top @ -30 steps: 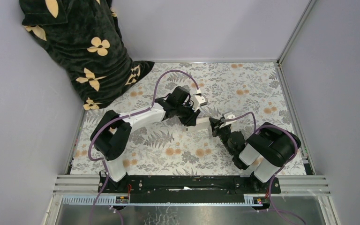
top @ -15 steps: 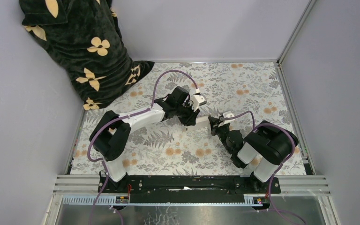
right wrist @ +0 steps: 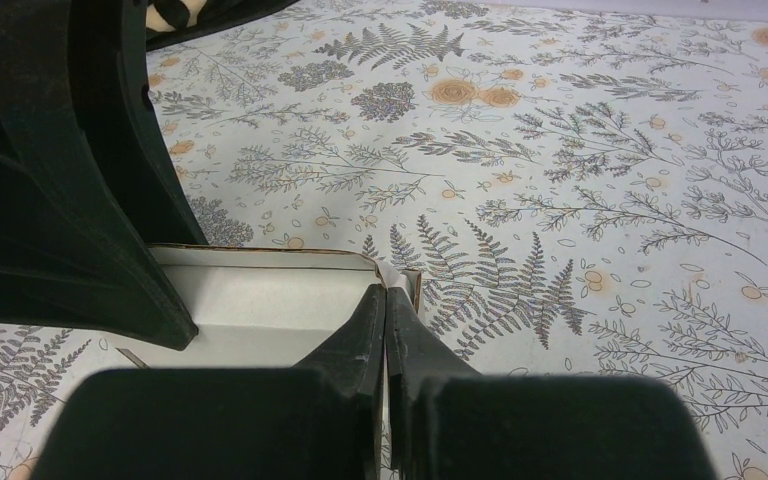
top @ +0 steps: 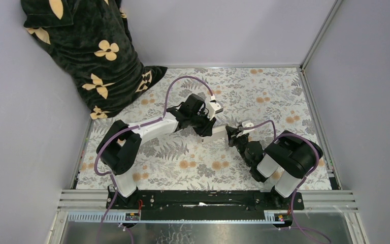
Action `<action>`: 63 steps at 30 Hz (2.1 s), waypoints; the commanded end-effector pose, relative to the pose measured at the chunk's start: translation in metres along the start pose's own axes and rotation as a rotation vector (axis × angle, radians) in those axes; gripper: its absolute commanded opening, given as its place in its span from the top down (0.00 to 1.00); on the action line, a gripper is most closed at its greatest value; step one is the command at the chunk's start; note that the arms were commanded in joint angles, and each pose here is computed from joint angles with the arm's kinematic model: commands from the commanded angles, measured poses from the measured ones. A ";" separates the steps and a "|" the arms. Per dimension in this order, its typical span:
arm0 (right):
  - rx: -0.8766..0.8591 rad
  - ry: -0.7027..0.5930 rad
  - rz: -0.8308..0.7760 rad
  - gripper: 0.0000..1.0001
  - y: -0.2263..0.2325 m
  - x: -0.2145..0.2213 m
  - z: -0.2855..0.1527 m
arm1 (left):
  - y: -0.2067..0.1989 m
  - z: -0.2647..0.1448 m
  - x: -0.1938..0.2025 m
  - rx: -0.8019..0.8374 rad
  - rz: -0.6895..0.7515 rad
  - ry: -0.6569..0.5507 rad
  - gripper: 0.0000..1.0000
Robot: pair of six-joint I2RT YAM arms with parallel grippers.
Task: Fold the paper box
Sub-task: Close the paper box at the center of the board.
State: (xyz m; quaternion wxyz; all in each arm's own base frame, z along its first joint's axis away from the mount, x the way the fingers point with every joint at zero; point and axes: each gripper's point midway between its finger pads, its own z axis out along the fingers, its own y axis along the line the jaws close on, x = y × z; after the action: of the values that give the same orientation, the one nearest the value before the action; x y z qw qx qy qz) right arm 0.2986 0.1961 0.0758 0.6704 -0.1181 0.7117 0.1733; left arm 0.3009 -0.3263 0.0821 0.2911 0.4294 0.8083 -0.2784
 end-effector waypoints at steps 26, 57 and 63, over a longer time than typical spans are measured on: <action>0.008 0.086 -0.035 1.00 -0.006 0.030 -0.023 | 0.078 -0.048 -0.058 -0.269 -0.176 -0.348 0.64; 0.014 0.101 -0.074 1.00 0.001 0.031 -0.012 | 0.043 -0.055 -0.071 -0.177 -0.383 -0.456 0.63; 0.012 0.109 -0.077 1.00 0.002 0.031 -0.010 | 0.064 -0.082 -0.051 -0.385 -0.517 -0.399 0.87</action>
State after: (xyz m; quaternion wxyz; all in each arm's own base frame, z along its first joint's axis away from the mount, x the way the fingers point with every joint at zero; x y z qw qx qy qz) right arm 0.2955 0.2083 0.0842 0.6778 -0.1223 0.7021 0.1806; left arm 0.3537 -0.2959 0.1454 0.4185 0.1548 0.8346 -0.3229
